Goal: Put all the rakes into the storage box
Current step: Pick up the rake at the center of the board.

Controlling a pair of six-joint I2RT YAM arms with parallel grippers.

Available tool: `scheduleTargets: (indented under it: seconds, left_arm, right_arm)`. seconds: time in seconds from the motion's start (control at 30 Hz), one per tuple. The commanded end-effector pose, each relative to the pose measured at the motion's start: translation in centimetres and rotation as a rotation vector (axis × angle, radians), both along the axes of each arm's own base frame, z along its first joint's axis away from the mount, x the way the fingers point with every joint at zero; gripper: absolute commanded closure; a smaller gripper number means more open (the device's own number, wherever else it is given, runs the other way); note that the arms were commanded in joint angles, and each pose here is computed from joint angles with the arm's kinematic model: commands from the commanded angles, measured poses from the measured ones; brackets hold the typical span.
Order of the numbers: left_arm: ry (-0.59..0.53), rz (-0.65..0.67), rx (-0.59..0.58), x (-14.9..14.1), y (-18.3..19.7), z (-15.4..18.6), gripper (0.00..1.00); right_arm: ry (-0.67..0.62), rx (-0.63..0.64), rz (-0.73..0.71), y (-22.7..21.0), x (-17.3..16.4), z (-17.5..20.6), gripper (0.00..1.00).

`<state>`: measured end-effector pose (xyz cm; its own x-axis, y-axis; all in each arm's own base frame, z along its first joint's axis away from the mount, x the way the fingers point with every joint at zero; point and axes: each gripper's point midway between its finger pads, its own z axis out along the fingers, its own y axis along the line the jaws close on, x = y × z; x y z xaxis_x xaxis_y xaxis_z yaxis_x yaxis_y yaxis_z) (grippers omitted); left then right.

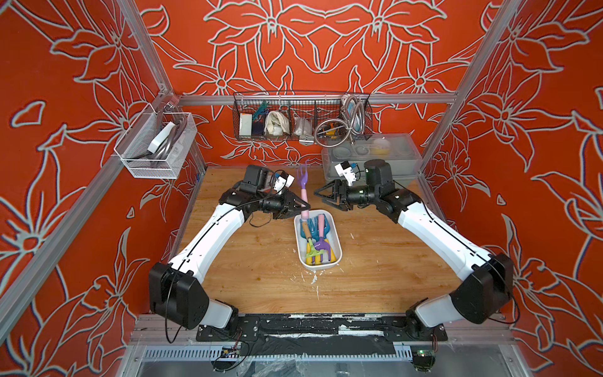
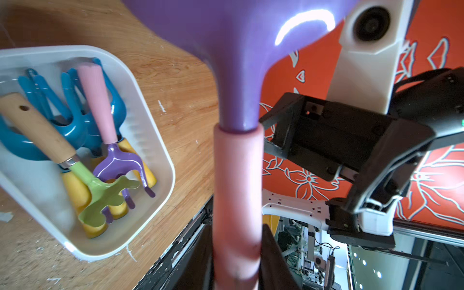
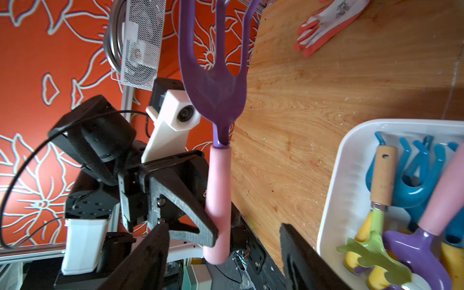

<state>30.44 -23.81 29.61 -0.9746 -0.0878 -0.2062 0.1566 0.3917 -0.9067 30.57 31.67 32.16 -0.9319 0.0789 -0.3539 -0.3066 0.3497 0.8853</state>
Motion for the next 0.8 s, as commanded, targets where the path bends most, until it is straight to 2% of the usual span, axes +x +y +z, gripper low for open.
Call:
scheduleTargets:
  seconds: [0.0, 0.43, 0.57, 0.67, 0.7, 0.77]
  left_arm:
    - [-0.045, -0.072, -0.110, -0.9, -1.0, 2.8, 1.00]
    - [-0.037, -0.147, -0.178, -2.3, -2.1, 3.8, 1.00]
    - [-0.041, -0.154, -0.184, -2.5, -2.2, 4.0, 1.00]
    - [-0.041, -0.153, -0.182, -2.6, -2.3, 4.0, 1.00]
    - [-0.038, -0.150, -0.180, -2.6, -2.2, 3.9, 0.93]
    - [-0.034, -0.137, -0.166, -2.6, -2.1, 3.6, 0.65]
  right_arm:
    - [-0.037, 0.097, 0.041, 0.8, 0.1, 2.9, 0.33]
    - [0.000, 0.151, 0.093, 3.0, -0.3, 2.8, 0.49]
    - [0.005, 0.152, 0.090, 3.2, -0.3, 2.8, 0.61]
    - [0.016, 0.148, 0.087, 3.1, -0.3, 2.5, 0.76]
    - [0.018, 0.146, 0.085, 3.1, -0.2, 2.5, 0.81]
    - [0.020, 0.131, 0.080, 2.9, -0.3, 2.2, 0.89]
